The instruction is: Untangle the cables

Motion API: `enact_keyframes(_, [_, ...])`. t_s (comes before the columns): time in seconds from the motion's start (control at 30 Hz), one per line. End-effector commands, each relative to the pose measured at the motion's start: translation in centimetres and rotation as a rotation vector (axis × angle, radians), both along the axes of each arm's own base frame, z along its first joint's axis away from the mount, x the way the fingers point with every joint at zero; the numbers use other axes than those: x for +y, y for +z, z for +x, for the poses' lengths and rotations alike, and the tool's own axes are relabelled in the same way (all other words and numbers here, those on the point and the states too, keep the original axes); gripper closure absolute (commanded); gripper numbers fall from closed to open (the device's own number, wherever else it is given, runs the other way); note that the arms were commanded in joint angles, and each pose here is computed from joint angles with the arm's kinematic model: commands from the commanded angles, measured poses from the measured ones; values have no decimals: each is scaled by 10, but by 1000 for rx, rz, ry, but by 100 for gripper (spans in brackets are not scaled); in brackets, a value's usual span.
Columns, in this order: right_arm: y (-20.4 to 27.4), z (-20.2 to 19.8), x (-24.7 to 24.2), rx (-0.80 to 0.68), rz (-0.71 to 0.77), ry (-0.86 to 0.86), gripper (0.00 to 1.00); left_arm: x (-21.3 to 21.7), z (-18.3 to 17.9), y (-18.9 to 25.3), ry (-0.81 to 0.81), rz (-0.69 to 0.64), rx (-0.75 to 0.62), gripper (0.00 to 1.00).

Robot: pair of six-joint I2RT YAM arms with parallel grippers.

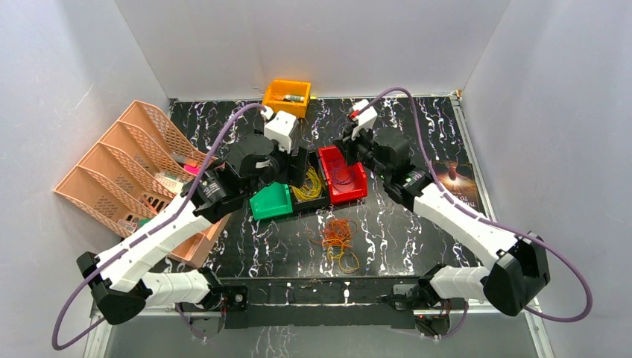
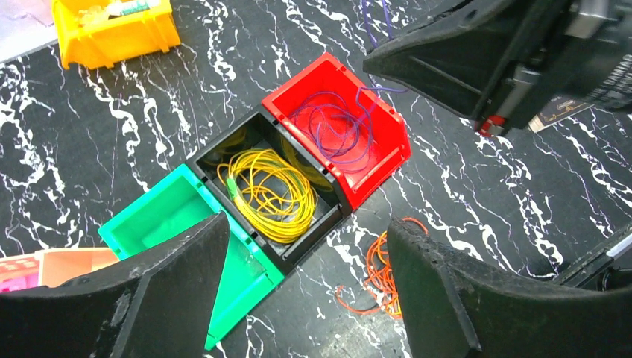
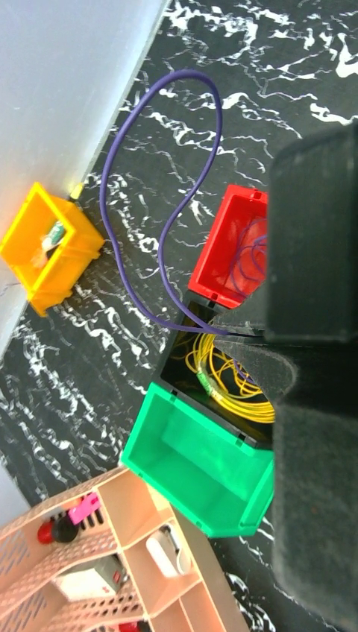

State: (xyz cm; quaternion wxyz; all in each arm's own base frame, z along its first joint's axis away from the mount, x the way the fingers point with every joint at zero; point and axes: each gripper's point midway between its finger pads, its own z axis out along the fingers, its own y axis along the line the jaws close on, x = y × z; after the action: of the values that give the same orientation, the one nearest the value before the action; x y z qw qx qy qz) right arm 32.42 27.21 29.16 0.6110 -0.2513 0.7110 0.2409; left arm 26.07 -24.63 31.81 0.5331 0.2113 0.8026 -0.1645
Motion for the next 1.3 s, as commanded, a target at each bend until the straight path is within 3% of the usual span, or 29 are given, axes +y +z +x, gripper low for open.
enact_keyframes(0.0, [13,18,-5,-3,36,-93,100,16,-6,8,40,-42,-15,22])
enact_keyframes(0.23, [-7,41,-7,6,12,-160,100,21,-7,-1,59,-30,-3,10])
enact_keyframes(0.77, [-64,94,-22,73,-107,-288,100,13,-5,-16,47,-7,42,7])
enact_keyframes(1.27, [-119,80,11,276,-189,-95,99,18,-10,-20,57,-6,55,6])
